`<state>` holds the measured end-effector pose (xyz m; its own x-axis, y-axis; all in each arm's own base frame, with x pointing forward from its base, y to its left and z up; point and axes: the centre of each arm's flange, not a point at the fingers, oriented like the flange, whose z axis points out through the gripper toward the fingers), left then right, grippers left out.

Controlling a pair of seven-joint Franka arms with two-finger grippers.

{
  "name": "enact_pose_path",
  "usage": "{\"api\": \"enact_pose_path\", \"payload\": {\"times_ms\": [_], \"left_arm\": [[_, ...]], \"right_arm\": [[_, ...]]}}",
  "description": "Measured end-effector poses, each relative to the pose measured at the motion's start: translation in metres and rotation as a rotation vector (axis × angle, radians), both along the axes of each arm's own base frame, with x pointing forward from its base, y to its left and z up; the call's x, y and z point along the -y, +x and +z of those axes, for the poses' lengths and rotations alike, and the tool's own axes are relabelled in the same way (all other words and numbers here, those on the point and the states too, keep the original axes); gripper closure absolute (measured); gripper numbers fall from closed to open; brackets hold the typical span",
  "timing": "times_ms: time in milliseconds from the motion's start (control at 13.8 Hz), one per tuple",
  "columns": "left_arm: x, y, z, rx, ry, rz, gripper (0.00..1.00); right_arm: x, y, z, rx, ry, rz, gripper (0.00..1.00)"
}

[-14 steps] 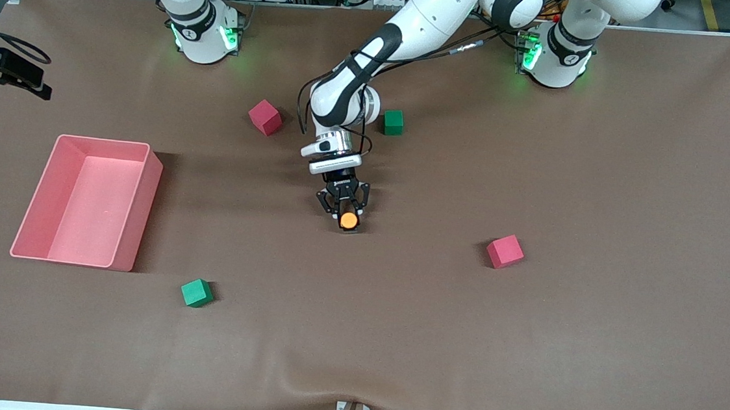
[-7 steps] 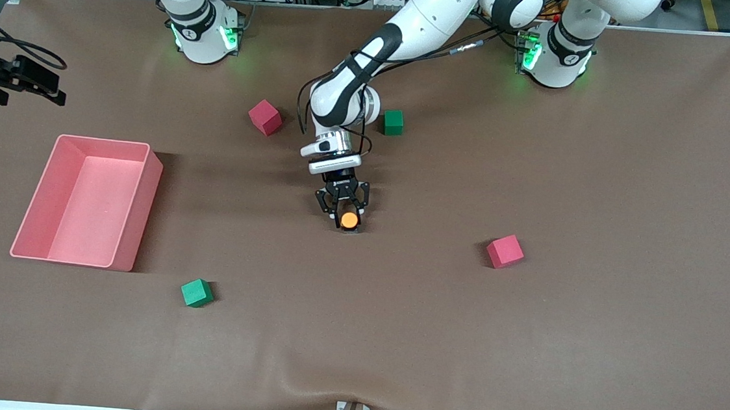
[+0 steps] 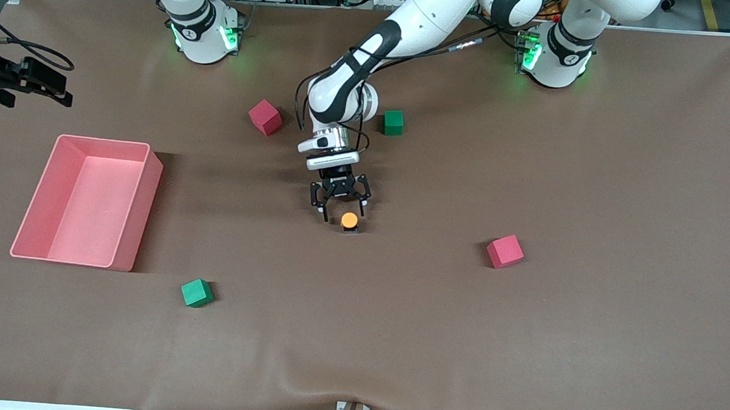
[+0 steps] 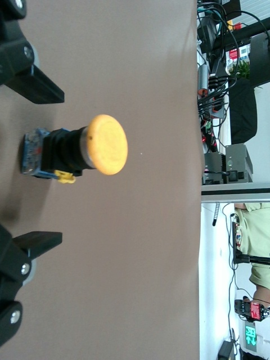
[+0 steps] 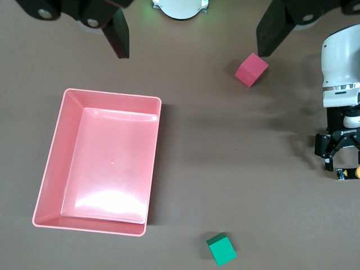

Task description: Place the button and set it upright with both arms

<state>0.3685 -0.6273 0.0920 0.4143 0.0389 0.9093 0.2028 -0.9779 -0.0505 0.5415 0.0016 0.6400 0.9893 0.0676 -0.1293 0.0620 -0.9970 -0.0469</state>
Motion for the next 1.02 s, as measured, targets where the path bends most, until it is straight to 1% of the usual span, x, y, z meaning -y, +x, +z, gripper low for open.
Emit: {"api": "enact_pose_path", "payload": {"times_ms": [145,364,582,727,873,1018], "left_arm": [[0.002,-0.011,-0.004,-0.018,0.001,0.008,0.00],[0.009,-0.037,-0.005,-0.046,0.004,0.047,0.00],[0.011,-0.063,0.004,-0.086,0.005,0.073,0.00],[0.010,-0.077,0.014,-0.114,0.005,0.111,0.00],[0.017,-0.095,0.037,-0.167,-0.018,0.147,0.00],[0.025,-0.104,0.075,-0.237,-0.040,0.178,0.00]], "right_arm": [[0.000,0.000,0.000,0.000,0.000,0.000,0.00],[0.002,0.000,0.000,0.001,0.000,-0.003,0.00],[0.009,0.000,0.000,0.003,-0.001,-0.019,0.00],[0.021,0.000,0.001,0.003,-0.001,-0.041,0.00],[0.030,-0.001,0.002,0.005,-0.001,-0.058,0.00],[0.031,-0.002,0.003,0.007,-0.001,-0.059,0.00]]}}
